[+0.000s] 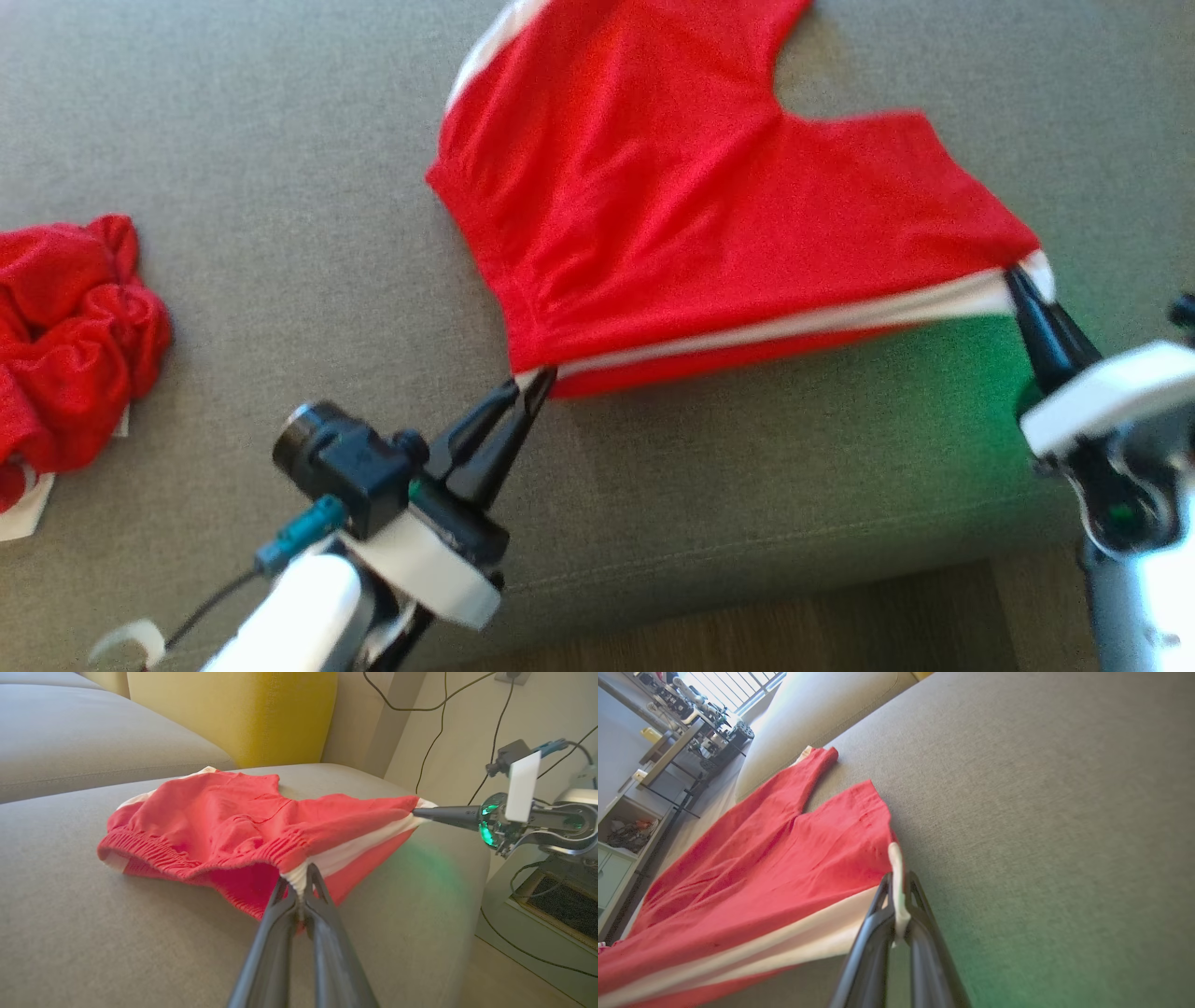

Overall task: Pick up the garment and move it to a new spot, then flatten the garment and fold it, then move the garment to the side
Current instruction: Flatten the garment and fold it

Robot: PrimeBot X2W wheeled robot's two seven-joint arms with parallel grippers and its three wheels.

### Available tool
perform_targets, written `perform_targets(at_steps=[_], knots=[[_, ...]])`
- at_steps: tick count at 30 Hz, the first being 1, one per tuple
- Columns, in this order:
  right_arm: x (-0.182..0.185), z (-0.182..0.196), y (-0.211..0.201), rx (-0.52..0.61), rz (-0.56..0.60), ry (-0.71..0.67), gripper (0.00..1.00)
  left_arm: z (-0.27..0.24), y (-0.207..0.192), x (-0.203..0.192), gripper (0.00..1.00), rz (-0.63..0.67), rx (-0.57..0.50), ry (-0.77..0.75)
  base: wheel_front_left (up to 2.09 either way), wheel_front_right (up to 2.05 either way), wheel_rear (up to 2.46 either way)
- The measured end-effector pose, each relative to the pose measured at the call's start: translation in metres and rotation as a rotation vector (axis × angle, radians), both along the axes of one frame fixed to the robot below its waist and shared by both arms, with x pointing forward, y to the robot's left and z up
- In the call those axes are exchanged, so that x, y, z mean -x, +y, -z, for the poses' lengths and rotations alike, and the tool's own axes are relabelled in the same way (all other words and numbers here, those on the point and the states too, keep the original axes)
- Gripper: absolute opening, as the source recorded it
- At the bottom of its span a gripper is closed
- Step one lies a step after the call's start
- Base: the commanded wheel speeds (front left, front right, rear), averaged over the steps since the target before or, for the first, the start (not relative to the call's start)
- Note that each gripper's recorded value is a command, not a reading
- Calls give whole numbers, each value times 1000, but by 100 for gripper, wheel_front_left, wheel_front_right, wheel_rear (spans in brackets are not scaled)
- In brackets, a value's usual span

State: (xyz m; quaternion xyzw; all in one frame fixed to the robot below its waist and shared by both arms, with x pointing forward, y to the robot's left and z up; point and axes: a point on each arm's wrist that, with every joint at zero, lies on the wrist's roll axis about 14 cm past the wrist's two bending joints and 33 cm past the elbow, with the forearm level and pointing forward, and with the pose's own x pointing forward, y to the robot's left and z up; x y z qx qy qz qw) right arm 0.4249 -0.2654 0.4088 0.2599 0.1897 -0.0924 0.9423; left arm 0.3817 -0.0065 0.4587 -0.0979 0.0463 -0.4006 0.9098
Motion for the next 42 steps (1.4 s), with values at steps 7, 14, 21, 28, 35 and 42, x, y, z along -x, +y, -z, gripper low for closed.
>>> perform_targets(at_steps=[7,14,21,28,35,42], knots=[[33,-24,-9,-81,51,-27,0,-6,-5,27,0,26,28,25,0,0,0],[16,-35,-6,-202,41,-26,0,-18,-6,23,0,3,107,55,0,0,0],[-53,-36,23,-276,-22,-41,0,-37,3,-24,0,-107,179,28,0,0,0],[-128,-38,62,-212,-112,-15,0,-9,18,-62,0,-212,210,164,0,0,0],[-180,-36,89,-192,-154,-2,0,-19,26,-100,0,-271,293,182,0,0,0],[-203,-25,113,-157,-190,31,0,2,38,-108,0,-327,274,231,0,0,0]])
